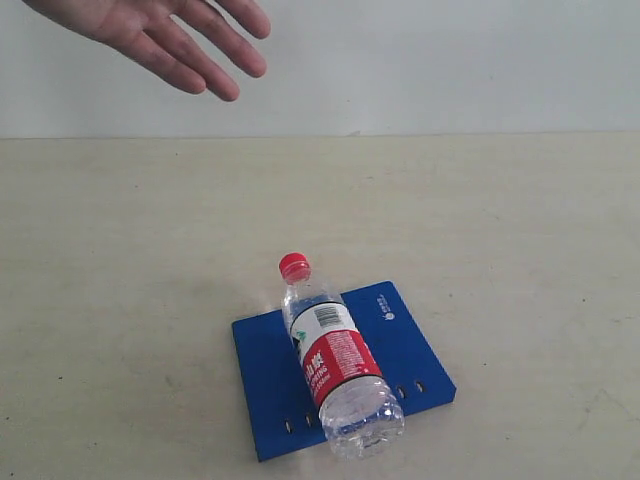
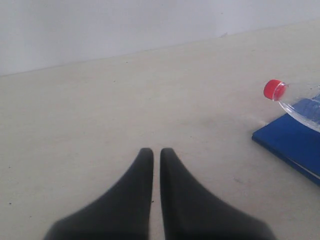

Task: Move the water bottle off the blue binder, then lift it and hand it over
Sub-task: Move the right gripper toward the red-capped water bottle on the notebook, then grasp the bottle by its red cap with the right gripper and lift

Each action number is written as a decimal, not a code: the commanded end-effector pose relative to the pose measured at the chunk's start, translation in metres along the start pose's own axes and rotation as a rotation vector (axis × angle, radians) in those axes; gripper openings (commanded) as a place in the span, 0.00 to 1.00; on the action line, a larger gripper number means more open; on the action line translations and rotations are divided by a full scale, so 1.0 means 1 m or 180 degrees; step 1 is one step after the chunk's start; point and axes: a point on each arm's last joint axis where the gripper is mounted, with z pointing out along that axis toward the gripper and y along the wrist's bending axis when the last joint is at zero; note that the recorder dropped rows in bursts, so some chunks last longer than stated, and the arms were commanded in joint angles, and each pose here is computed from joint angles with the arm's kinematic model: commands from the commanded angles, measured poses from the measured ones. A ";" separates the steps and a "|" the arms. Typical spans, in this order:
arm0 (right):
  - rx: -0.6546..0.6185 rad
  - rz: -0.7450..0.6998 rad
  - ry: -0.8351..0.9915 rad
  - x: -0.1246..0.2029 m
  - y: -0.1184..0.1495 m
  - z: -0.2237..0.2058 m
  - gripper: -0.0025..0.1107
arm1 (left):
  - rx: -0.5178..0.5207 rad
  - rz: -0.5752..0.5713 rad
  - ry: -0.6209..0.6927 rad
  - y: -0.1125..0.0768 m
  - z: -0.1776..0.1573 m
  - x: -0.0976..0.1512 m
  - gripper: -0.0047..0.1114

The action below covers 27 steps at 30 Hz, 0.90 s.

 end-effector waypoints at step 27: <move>-0.1510 -0.0174 0.3951 0.168 0.055 0.332 0.58 | 0.0014 0.0000 0.0002 0.000 0.000 0.001 0.08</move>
